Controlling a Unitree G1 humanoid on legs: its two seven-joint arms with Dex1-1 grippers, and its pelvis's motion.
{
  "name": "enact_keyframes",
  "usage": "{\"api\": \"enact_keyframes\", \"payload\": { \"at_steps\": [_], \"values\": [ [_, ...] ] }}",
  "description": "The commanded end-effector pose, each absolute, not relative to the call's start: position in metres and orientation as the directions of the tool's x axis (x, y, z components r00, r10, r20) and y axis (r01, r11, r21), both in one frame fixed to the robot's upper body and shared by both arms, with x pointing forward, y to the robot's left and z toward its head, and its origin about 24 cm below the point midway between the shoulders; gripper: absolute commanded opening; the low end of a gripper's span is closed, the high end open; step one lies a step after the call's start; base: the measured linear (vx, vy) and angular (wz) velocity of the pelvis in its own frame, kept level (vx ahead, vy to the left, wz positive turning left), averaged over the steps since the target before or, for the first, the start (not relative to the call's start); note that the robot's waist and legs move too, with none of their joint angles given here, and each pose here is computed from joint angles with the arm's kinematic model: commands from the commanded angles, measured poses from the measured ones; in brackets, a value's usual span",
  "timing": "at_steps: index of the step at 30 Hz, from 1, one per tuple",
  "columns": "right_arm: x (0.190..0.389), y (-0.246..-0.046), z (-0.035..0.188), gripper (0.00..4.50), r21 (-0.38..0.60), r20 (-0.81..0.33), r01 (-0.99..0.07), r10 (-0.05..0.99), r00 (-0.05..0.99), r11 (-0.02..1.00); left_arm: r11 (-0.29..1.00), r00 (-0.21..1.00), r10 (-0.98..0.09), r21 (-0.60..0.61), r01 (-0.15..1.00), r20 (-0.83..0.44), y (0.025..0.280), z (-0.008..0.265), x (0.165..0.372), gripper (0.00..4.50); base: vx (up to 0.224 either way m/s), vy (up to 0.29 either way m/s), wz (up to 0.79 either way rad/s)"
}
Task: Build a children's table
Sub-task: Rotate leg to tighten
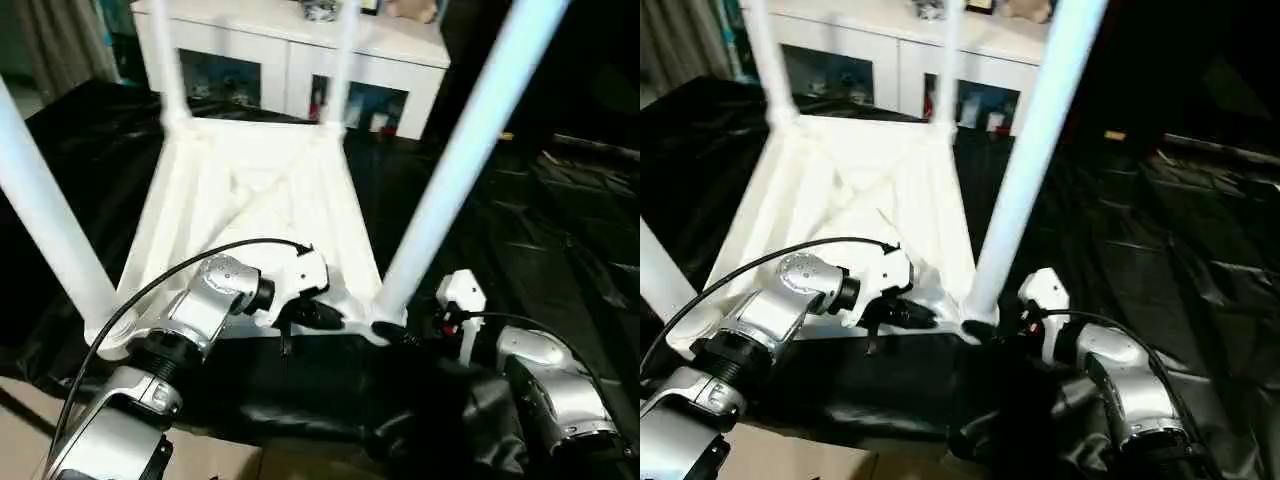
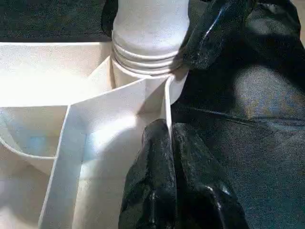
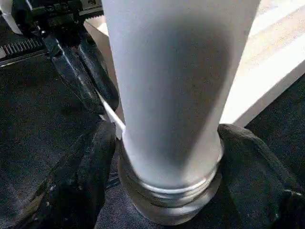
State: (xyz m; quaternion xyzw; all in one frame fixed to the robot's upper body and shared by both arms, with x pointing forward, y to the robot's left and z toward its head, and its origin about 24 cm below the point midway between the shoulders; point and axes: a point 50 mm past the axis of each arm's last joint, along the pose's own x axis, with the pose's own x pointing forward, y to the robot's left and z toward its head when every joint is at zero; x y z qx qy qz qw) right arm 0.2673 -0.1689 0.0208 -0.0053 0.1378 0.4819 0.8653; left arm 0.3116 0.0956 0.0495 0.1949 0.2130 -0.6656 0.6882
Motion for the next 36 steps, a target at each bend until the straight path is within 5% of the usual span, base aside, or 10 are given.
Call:
{"api": "enact_keyframes", "payload": {
  "at_steps": [1,13,17,20,23,29,36],
  "values": [
    [0.262,-0.164,0.023,3.09,0.136,-0.228,-0.865,0.865,0.446,0.482,-0.026,-0.063,-0.812,-0.072,0.997,-0.581,0.088,0.036,0.300,0.00,0.000,0.000,0.00],
    [0.261,-0.162,0.021,2.69,0.158,-0.226,-0.856,0.862,0.454,0.493,-0.020,-0.059,-0.814,-0.072,0.997,-0.578,0.088,0.036,0.298,0.00,0.000,0.000,0.00],
    [0.277,-0.165,0.013,2.68,0.161,-0.228,-0.725,0.740,0.633,0.669,0.091,0.046,-0.835,-0.055,0.994,-0.549,0.080,0.035,0.306,0.00,0.000,0.000,0.00],
    [0.280,-0.166,0.011,2.68,0.169,-0.229,-0.687,0.706,0.670,0.707,0.120,0.072,-0.835,-0.053,0.991,-0.545,0.078,0.035,0.309,0.00,0.000,0.000,0.00],
    [0.293,-0.161,0.006,2.68,0.260,-0.200,-0.495,0.548,0.812,0.829,0.316,0.259,-0.810,-0.019,0.949,-0.526,0.057,0.032,0.323,0.00,0.000,0.000,0.00],
    [0.303,-0.149,0.006,2.67,0.337,-0.166,-0.353,0.425,0.890,0.873,0.423,0.366,-0.781,0.003,0.906,-0.506,0.032,0.031,0.328,0.00,0.000,0.000,0.00],
    [0.303,-0.137,0.009,2.67,0.326,-0.133,-0.382,0.442,0.887,0.865,0.419,0.369,-0.773,0.020,0.908,-0.517,0.024,0.027,0.326,0.00,0.000,0.000,0.00]
  ]
}}
